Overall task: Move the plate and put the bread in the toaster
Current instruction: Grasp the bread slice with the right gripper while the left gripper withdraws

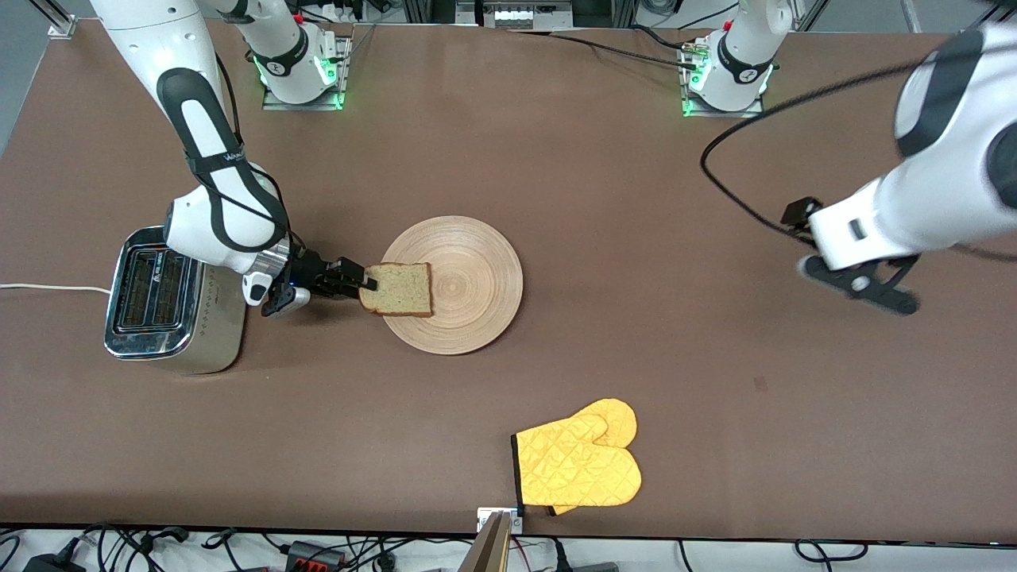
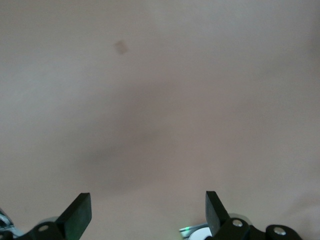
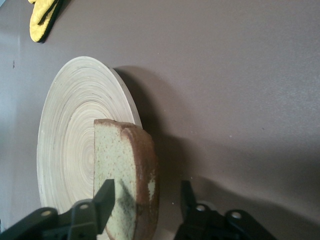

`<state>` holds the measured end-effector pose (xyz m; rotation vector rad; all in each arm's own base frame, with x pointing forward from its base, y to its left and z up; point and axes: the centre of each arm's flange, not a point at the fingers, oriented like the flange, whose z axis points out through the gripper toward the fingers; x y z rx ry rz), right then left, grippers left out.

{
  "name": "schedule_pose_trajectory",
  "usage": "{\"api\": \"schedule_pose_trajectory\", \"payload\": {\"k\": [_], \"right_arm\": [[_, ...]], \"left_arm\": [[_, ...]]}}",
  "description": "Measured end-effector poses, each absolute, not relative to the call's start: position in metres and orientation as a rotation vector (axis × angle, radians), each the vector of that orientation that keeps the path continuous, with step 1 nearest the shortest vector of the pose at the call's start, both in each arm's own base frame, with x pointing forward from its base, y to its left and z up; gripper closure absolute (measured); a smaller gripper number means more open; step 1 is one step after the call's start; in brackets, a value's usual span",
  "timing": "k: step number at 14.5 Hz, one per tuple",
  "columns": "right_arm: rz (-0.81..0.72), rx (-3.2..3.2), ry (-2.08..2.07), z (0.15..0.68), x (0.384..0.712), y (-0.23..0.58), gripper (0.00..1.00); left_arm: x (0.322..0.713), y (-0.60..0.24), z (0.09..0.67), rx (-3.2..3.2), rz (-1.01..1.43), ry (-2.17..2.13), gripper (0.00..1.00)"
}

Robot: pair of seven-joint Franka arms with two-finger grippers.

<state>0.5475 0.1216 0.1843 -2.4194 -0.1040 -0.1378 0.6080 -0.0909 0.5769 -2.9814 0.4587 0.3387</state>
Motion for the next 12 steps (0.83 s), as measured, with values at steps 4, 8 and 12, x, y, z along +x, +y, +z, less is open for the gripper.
{"api": "schedule_pose_trajectory", "payload": {"k": [4,8,12], "right_arm": [[-0.140,-2.419,-0.102,0.185,0.548,0.121,0.51],[-0.138,-2.413,-0.097,0.185,0.548,0.120,0.61],[-0.132,-2.397,-0.082,0.187,0.550,0.115,0.81]], "left_arm": [[0.580,-0.044,0.609,-3.106,0.076,0.114,0.00],[0.548,-0.033,0.625,-3.115,-0.062,0.068,0.00],[0.535,-0.046,0.635,-3.112,-0.079,0.078,0.00]]}}
